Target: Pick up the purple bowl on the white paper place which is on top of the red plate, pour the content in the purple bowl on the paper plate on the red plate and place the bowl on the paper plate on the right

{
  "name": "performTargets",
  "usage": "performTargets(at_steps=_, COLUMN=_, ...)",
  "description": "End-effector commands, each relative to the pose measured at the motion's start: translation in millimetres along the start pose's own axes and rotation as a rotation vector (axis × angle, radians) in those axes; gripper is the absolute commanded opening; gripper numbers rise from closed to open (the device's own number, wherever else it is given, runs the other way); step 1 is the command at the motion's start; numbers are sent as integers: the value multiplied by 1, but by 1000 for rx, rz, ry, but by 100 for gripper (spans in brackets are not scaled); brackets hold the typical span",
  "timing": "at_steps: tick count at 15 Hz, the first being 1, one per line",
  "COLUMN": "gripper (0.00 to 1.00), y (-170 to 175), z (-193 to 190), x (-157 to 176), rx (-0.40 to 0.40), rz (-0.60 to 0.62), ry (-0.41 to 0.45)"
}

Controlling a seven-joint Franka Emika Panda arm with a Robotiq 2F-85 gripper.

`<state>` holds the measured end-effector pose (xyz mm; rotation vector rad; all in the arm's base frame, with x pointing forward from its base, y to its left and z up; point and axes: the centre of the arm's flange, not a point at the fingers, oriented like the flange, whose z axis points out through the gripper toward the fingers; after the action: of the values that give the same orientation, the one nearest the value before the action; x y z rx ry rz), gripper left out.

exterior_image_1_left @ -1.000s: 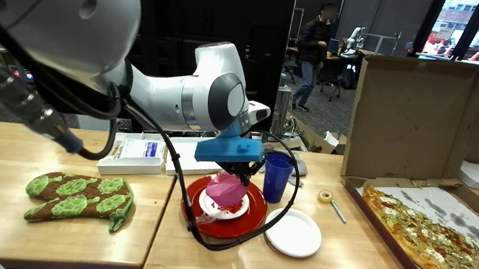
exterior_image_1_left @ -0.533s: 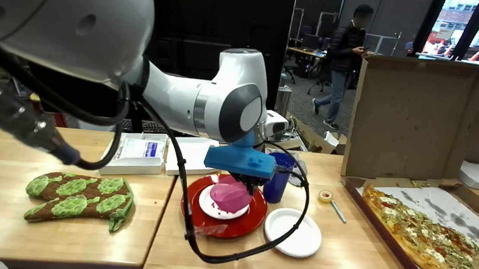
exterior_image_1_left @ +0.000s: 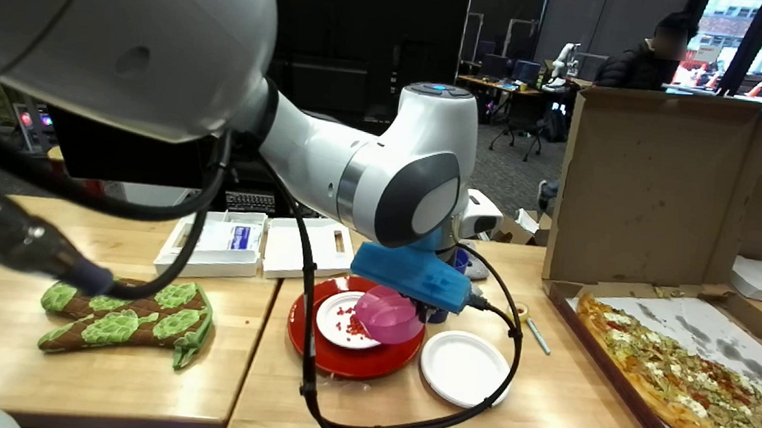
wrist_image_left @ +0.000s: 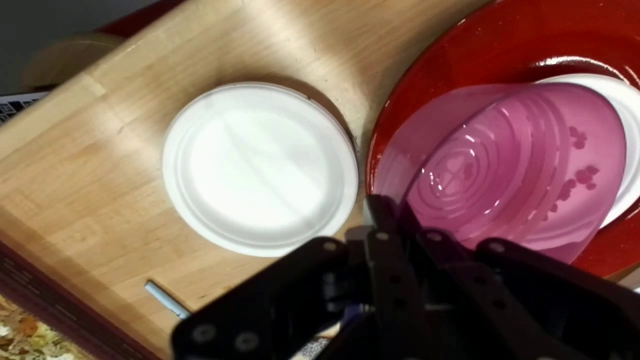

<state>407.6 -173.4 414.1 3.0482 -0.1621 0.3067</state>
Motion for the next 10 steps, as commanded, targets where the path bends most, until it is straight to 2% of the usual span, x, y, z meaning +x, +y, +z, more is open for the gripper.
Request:
performTargets(at_steps=1, gripper=2, y=19, z=-4, x=5, rx=29, rz=41, ry=11)
performTargets(at_steps=10, gripper=2, y=54, z=1, x=16, rx=92, rz=216, ry=13)
